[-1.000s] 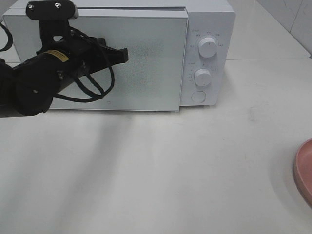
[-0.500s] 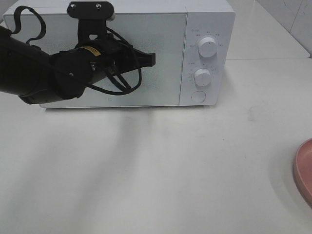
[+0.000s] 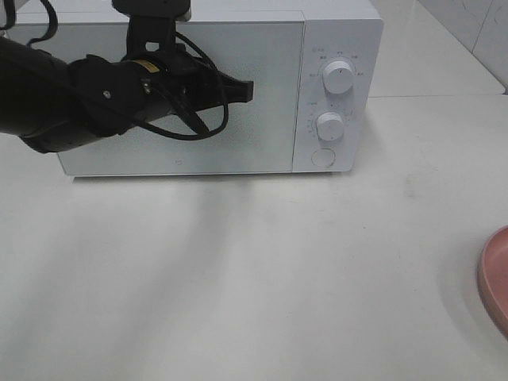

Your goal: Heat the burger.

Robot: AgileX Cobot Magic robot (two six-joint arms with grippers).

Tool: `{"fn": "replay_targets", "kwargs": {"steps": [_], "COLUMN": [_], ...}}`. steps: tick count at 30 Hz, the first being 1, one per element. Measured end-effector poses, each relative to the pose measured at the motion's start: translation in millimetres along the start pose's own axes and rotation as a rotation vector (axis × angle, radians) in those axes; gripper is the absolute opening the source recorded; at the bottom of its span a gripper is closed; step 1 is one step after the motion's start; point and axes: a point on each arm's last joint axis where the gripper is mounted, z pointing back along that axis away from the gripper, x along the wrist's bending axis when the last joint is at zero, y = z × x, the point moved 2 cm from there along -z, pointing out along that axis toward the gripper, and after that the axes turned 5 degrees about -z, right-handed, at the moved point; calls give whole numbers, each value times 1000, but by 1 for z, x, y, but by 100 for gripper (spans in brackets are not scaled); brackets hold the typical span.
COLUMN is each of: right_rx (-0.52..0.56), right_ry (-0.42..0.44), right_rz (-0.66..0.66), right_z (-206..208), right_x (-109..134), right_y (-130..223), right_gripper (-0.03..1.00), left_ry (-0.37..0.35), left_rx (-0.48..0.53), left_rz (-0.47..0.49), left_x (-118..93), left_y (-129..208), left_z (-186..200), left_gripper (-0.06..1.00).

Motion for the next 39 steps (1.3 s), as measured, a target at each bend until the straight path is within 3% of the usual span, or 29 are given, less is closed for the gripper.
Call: {"fn": "replay_targets", "kwargs": {"steps": [5, 6, 8, 10, 11, 12, 13, 15, 16, 17, 24, 26, 27, 29, 33, 39], "right_rx": [0, 0, 0, 0, 0, 0, 0, 0, 0, 0, 0, 0, 0, 0, 0, 0], "right_ry": [0, 0, 0, 0, 0, 0, 0, 0, 0, 0, 0, 0, 0, 0, 0, 0], "right_rz": [0, 0, 0, 0, 0, 0, 0, 0, 0, 0, 0, 0, 0, 0, 0, 0], "right_z": [0, 0, 0, 0, 0, 0, 0, 0, 0, 0, 0, 0, 0, 0, 0, 0], "right_x": [0, 0, 0, 0, 0, 0, 0, 0, 0, 0, 0, 0, 0, 0, 0, 0], "right_y": [0, 0, 0, 0, 0, 0, 0, 0, 0, 0, 0, 0, 0, 0, 0, 0], "right_gripper": [75, 75, 75, 75, 75, 75, 75, 75, 75, 75, 75, 75, 75, 75, 75, 75], "left_ry": [53, 89, 108, 182, 182, 222, 222, 279, 279, 309, 382, 431, 431, 458, 462, 377], "left_rx": [72, 132, 159, 272, 272, 340, 340, 441, 441, 497, 672, 804, 804, 898, 935, 929], "left_rz": [12, 25, 26, 26, 26, 27, 27, 35, 35, 43, 31, 44, 44, 82, 118, 206], "left_x": [-5, -8, -9, -15, -15, -17, -17, -18, -18, -15, 3, 15, 15, 31, 46, 83], "left_y": [2, 7, 9, 19, 19, 26, 26, 33, 33, 35, 42, 47, 47, 48, 44, 28], "left_z": [19, 26, 30, 41, 41, 47, 47, 55, 55, 60, 77, 91, 91, 104, 114, 137], "left_gripper": [0, 4, 8, 37, 37, 61, 61, 89, 89, 96, 99, 99, 99, 99, 99, 99]}}
